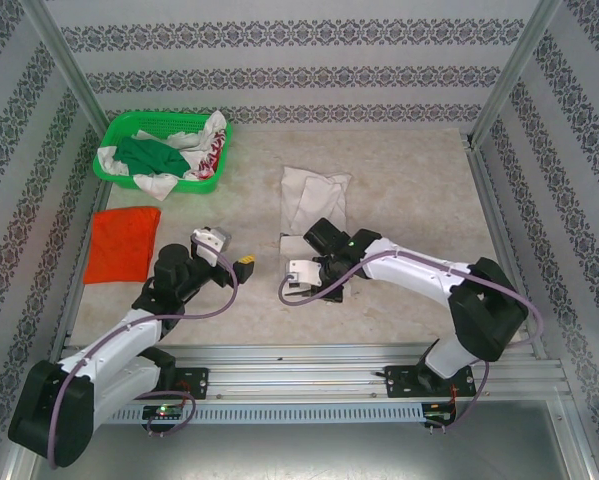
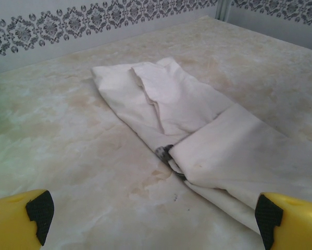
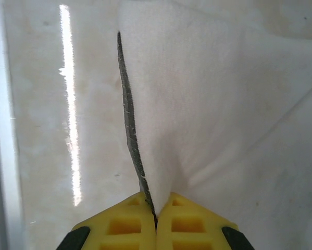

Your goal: Fold and stack the t-shirts

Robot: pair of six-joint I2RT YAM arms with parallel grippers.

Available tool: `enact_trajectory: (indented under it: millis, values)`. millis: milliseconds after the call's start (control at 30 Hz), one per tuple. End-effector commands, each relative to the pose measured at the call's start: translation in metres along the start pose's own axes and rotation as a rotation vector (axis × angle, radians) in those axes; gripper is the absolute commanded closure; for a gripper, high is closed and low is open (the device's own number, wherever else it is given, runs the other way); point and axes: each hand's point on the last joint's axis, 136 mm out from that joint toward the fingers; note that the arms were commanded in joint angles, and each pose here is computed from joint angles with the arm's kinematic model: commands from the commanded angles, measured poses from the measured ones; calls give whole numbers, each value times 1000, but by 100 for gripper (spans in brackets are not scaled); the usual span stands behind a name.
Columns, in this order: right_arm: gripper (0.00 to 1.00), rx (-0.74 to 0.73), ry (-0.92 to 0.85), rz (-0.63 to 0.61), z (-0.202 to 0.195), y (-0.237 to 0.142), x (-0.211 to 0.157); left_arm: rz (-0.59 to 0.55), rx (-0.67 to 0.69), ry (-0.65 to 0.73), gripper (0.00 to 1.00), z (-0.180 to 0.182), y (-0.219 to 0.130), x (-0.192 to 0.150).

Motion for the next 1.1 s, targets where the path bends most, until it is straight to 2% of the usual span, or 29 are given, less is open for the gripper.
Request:
enact_trajectory:
  millis: [0,67,233,367,433,633,733,933,1067]
  values:
    - [100,70,7,-3,26,-20,2,-19,71,-63,0,14,8,16]
    - [100,45,5,8,24,-25,-1,19,108,-180,0,24,17,17]
    - [100,-32,-27,31,12,-29,-4,163,169,-582,0,37,55,11]
    - [100,-70,-56,26,4,-35,0,302,203,-781,0,40,88,-8]
    - [100,-89,-74,21,1,-39,3,374,213,-857,6,41,108,-18]
    - [100,-117,-97,16,-9,-43,7,559,196,-978,36,36,158,-41]
    - [100,-114,-100,9,-11,-43,8,600,166,-997,50,35,181,-43]
    - [100,-96,-92,14,-12,-43,7,641,154,-1017,68,36,207,-54]
    - [100,-96,-95,12,-14,-44,7,647,132,-1025,72,35,220,-57]
Point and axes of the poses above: each hand's point on the last joint's axis, 136 mm out from that joint toward the fingers, its own y axis out along the fingers, its own z axis along the line the jaws close on, x = y × z, and after that the axes turned 1 degree about y, right-handed
